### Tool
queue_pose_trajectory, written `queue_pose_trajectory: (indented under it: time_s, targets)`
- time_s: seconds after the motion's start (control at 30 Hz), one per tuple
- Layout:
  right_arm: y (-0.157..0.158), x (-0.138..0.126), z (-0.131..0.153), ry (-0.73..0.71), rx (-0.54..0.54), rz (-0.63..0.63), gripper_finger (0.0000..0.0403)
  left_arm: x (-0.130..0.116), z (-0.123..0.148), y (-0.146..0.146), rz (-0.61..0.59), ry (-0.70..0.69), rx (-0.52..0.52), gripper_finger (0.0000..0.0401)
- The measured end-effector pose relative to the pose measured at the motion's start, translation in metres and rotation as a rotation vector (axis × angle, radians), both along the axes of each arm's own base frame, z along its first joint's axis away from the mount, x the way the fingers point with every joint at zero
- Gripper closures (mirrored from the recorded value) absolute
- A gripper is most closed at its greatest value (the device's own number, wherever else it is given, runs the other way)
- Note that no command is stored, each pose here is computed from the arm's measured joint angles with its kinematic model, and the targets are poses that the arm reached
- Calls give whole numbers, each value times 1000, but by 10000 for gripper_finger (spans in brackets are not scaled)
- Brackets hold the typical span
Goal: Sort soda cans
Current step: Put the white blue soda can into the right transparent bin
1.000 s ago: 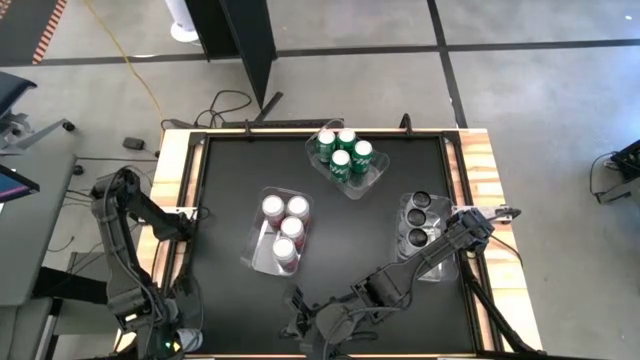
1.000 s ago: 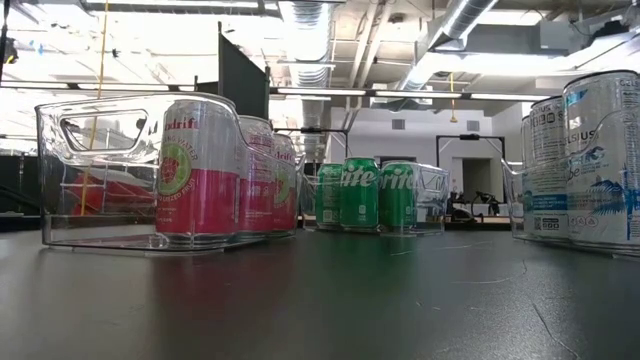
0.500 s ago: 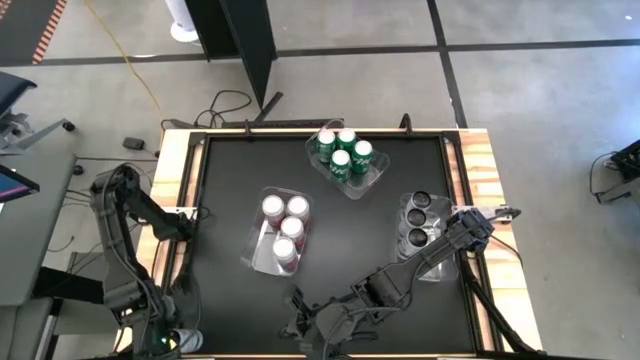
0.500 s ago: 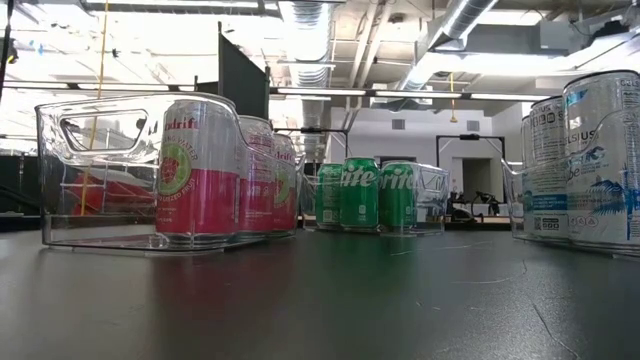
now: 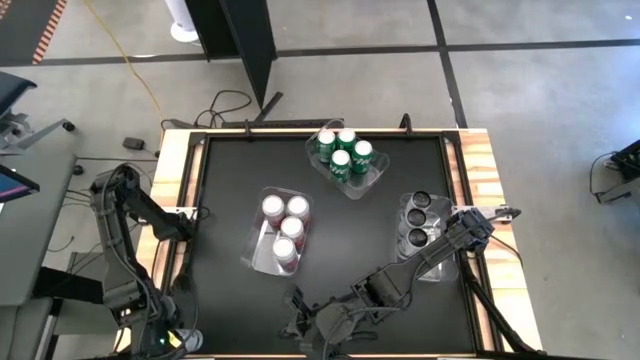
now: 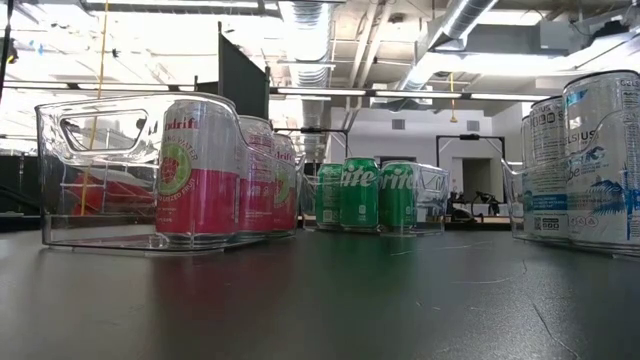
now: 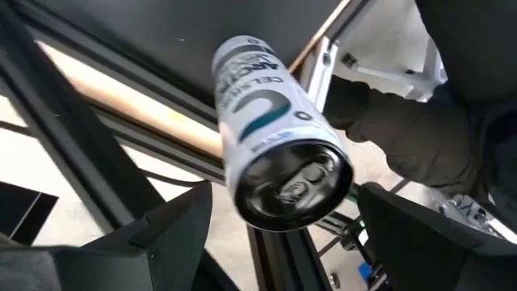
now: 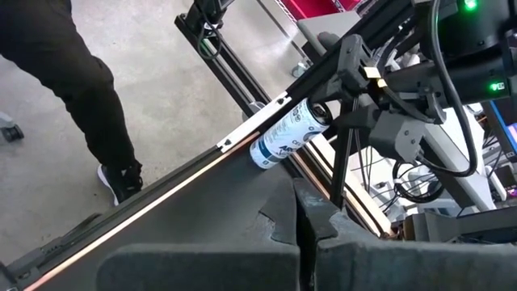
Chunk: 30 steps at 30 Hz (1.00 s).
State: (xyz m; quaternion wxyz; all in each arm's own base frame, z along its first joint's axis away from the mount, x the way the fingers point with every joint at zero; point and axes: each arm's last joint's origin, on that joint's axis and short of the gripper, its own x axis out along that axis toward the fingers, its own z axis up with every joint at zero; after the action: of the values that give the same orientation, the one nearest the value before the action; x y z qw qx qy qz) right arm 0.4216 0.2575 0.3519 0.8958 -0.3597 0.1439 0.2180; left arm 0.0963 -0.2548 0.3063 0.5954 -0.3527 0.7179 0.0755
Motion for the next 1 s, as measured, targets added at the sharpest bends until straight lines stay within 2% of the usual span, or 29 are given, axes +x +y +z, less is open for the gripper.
queue_pose_trajectory:
  time_s: [0.2,0.57,1.0]
  targets:
    - [0,0,-1,5,-3,0,400,-1,-1,2,23,14,26,94]
    - [0,0,-1,6,-4,0,400,2,0,-1,87,-16,3,94]
    - [-1,0,-1,14,-7,-1,400,1,-1,2,110,4,38,94]
